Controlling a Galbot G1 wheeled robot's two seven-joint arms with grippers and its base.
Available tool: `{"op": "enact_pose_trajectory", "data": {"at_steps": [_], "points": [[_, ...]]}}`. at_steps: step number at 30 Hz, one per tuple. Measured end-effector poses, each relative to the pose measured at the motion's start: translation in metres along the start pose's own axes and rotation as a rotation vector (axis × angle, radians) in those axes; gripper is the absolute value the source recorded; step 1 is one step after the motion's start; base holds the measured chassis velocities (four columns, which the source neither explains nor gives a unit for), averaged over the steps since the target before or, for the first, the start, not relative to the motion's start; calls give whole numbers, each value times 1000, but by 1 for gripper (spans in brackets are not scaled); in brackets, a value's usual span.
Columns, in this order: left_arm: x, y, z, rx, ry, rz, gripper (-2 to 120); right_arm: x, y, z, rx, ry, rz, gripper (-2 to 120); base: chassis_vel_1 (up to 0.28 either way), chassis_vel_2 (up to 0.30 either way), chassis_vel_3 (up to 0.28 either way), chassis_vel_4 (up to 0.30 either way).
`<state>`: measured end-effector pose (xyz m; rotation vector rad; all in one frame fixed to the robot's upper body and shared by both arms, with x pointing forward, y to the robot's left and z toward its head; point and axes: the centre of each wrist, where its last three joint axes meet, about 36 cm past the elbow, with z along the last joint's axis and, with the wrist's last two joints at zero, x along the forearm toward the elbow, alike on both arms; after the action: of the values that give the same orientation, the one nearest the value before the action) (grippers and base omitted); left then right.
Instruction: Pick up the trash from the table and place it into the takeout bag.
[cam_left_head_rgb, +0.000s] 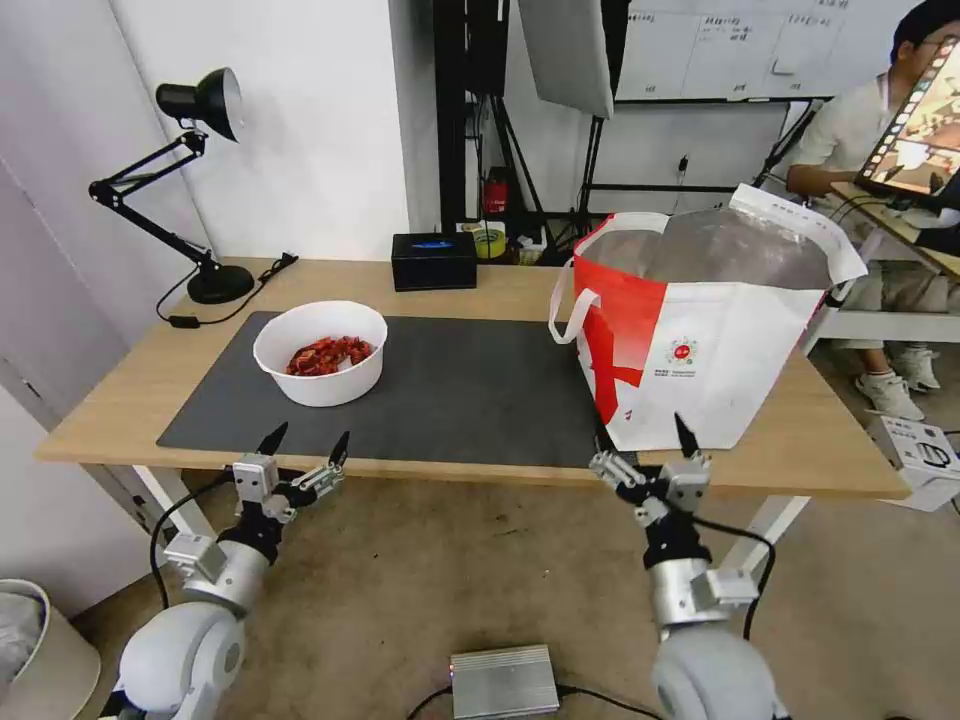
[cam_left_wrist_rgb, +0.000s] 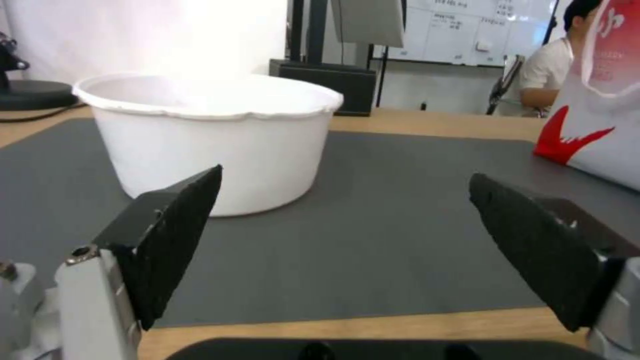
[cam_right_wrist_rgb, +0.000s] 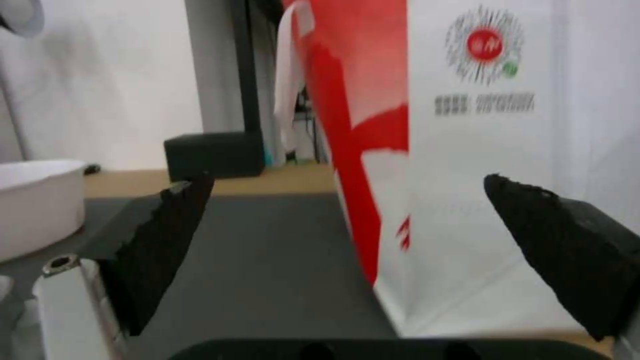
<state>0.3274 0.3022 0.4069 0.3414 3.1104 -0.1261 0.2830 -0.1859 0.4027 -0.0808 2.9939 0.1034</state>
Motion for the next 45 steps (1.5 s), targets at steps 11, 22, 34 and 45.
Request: {"op": "enact_pose_trajectory", "data": {"at_steps": [11,22,34,45], "points": [[2,-3,-3,-3,-4,-3,100,9,12,4,-36,38,-9,100,0,0,0,0],[1,-2,0,-6,5,-4,100,3,11,9,-23,38,-17,100,0,0,0,0],[-1,-2,6,-6,18,-2,100,-1,8,12,-13,39,-24,100,0,0,0,0],[-2,-3,7,-5,20,3,100,0,8,15,-12,47,-27,100,0,0,0,0]]}}
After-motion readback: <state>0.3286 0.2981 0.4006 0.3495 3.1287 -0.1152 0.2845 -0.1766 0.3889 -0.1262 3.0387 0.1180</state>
